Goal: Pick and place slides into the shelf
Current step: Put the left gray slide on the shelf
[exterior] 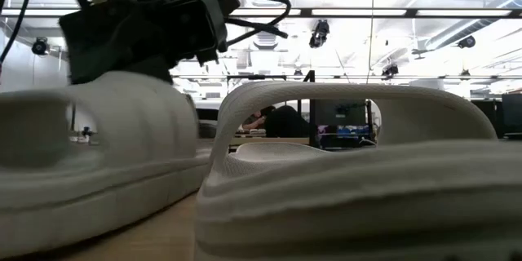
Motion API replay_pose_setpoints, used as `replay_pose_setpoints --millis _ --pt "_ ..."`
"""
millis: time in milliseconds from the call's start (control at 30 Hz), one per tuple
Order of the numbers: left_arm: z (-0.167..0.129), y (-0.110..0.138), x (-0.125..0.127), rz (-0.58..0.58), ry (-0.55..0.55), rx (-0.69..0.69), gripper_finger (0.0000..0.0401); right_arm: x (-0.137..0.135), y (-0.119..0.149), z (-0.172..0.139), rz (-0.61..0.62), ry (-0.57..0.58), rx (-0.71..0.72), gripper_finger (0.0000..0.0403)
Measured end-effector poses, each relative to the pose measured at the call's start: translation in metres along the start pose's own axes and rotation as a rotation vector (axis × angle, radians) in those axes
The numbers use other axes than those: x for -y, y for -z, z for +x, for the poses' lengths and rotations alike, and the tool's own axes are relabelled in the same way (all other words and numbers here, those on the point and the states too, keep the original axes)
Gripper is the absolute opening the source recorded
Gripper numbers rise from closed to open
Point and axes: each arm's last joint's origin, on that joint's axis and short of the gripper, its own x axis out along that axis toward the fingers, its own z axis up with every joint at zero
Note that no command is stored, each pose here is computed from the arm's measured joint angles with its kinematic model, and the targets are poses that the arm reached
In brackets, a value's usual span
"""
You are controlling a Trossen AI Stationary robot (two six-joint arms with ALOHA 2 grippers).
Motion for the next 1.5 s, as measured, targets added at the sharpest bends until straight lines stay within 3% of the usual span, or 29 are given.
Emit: replay_pose_setpoints --millis 167,400,567,733,1000,1200,1333,1500 --pt "-0.016 -0.005 0.010 0.029 -0.015 0.051 0.0001 0.000 0.000 0.000 -0.005 0.000 0.000 0.0009" --pt "-0.057 -0.001 0.041 0.112 -0.168 0.135 0.0001 0.000 0.000 0.000 -0.001 0.000 0.004 0.0009" --pt "-0.090 0.001 0.069 0.261 -0.277 0.266 0.0000 -0.001 0.000 0.001 -0.031 -0.017 0.010 0.0015" --pt "-0.119 0.005 0.087 0.393 -0.391 0.372 0.0000 -0.001 0.000 0.011 -0.081 -0.013 0.036 0.0045" --pt "-0.149 0.009 0.093 0.555 -0.587 0.460 0.0000 0.001 -0.006 0.038 -0.261 0.000 0.055 0.0133" --pt "-0.162 0.010 0.091 0.555 -0.625 0.490 0.0000 0.008 -0.024 0.058 -0.385 0.008 0.056 0.0192" --pt "-0.170 0.011 0.089 0.577 -0.657 0.502 0.0000 0.011 -0.039 0.067 -0.466 -0.033 0.002 0.0205" --pt "-0.190 0.015 0.088 0.597 -0.699 0.548 0.0000 0.004 -0.054 0.074 -0.573 -0.167 -0.140 0.0199"
